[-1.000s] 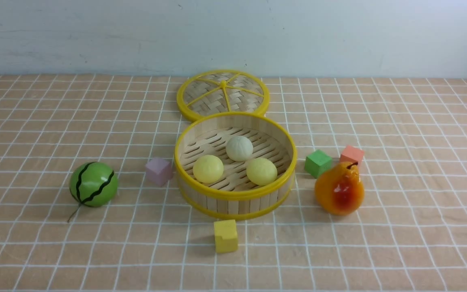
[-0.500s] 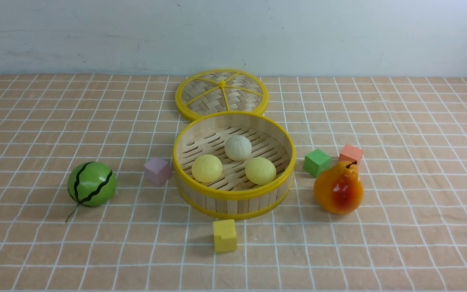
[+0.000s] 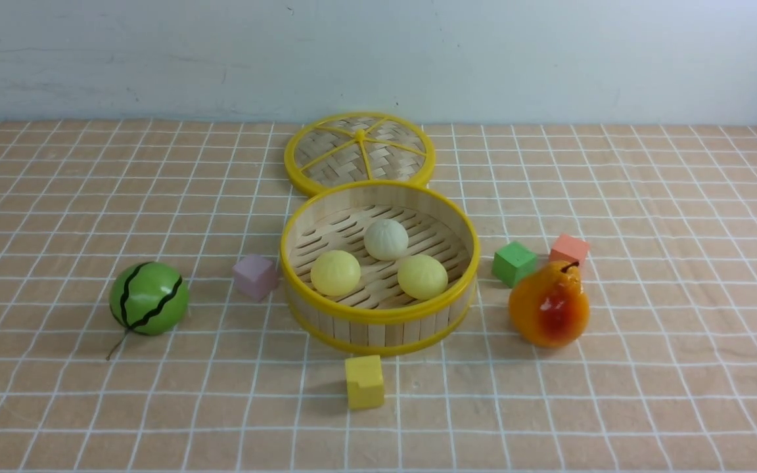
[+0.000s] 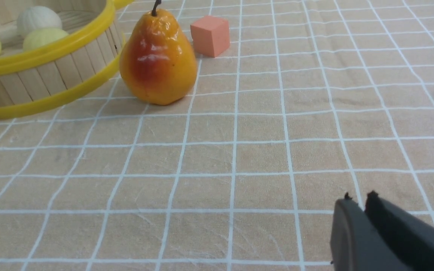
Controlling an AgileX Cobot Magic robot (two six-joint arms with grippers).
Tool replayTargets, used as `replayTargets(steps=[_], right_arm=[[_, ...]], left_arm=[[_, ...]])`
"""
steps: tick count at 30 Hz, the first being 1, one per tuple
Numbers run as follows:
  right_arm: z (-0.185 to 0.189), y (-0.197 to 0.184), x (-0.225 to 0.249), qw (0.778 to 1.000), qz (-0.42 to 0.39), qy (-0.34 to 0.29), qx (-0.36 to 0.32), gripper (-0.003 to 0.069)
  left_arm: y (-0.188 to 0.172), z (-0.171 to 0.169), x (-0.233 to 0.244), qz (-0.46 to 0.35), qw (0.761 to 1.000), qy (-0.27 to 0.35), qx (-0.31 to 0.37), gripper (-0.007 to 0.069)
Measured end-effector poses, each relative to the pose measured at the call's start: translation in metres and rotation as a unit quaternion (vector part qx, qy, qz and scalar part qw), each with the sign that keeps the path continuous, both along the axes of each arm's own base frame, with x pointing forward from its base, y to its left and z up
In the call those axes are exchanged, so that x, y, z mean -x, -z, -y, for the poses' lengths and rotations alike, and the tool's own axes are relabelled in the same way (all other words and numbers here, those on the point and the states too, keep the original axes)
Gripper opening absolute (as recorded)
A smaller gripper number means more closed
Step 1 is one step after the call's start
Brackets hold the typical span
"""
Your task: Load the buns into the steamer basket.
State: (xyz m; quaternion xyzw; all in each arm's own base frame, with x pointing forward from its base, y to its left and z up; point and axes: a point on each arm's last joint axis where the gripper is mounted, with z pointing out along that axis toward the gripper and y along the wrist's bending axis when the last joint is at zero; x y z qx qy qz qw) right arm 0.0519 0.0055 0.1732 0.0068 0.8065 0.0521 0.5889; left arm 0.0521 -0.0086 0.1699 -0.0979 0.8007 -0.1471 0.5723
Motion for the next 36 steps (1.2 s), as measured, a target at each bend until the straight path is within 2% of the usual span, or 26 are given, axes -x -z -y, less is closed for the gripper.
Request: replayTargets(steps=[36], right_arm=[[0.0000,0.0000,0.0000,1.000,0.000,0.000,0.001,0.0106]], left_arm=[[0.0000,0.0000,0.0000,0.000,1.000,0.000,0.000,-0.0003]])
